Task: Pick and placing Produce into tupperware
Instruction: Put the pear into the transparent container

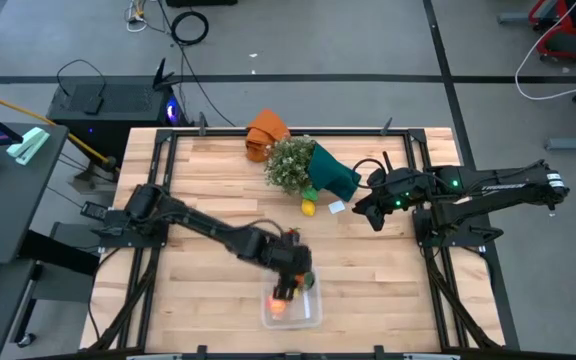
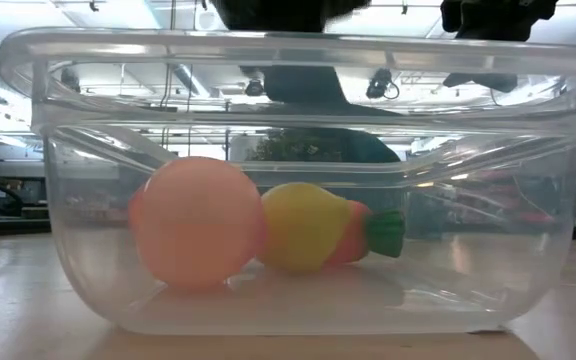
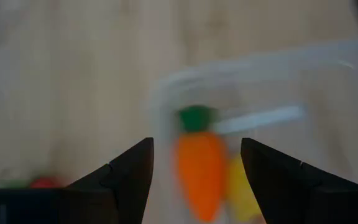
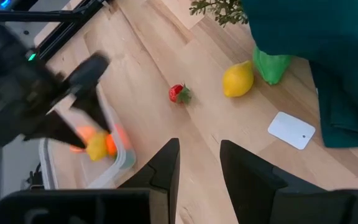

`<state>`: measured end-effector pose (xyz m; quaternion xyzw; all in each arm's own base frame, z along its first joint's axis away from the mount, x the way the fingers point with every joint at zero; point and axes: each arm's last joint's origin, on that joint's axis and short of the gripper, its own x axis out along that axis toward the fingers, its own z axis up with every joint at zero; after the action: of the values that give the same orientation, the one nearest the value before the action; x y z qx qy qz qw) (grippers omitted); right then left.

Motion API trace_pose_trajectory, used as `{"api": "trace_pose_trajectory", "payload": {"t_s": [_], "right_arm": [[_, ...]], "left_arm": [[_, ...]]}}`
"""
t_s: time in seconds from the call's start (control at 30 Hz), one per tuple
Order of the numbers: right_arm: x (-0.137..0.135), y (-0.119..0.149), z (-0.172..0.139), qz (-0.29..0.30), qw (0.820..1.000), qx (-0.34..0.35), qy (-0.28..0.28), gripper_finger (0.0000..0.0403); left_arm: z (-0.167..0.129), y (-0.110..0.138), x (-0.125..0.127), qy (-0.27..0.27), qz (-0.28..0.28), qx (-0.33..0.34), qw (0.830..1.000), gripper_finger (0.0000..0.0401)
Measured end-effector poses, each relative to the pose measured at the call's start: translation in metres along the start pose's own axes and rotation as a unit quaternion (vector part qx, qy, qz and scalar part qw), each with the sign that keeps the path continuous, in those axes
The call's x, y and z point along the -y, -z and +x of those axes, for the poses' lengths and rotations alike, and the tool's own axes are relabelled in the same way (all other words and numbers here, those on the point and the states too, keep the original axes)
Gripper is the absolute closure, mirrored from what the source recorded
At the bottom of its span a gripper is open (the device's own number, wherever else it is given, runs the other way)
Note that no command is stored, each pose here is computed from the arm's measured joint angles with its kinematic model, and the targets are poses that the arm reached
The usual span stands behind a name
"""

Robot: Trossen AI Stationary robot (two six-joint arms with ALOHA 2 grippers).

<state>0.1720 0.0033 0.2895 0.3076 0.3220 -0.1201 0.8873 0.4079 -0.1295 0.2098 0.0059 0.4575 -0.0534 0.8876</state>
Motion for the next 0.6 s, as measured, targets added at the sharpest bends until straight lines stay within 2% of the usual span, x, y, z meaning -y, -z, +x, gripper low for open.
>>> {"api": "trace_pose_trajectory", "payload": {"t_s": [0.1,0.17,0.33,0.47,0.6], "right_arm": [[0.0,0.0,0.0,-0.006,1.0,-0.002,0.001,0.0318],[0.001,0.001,0.0,-0.007,1.0,-0.003,0.001,0.0318],[0.003,0.004,-0.008,-0.015,1.0,-0.006,0.0,0.0318],[0.007,0.008,-0.018,-0.015,1.0,-0.008,0.003,0.0318],[0.01,0.011,-0.029,-0.002,1.0,-0.002,0.0,0.0318]], "left_arm": [[-0.006,-0.007,-0.016,-0.011,-0.046,0.016,0.999,0.0166],[-0.013,-0.015,-0.024,-0.009,-0.069,0.049,0.996,0.0174],[-0.033,-0.031,-0.035,-0.014,-0.098,0.117,0.988,0.0197],[-0.048,-0.033,-0.043,-0.033,-0.107,0.133,0.985,0.0212],[-0.052,-0.023,-0.05,-0.042,-0.123,0.122,0.984,0.0223]]}}
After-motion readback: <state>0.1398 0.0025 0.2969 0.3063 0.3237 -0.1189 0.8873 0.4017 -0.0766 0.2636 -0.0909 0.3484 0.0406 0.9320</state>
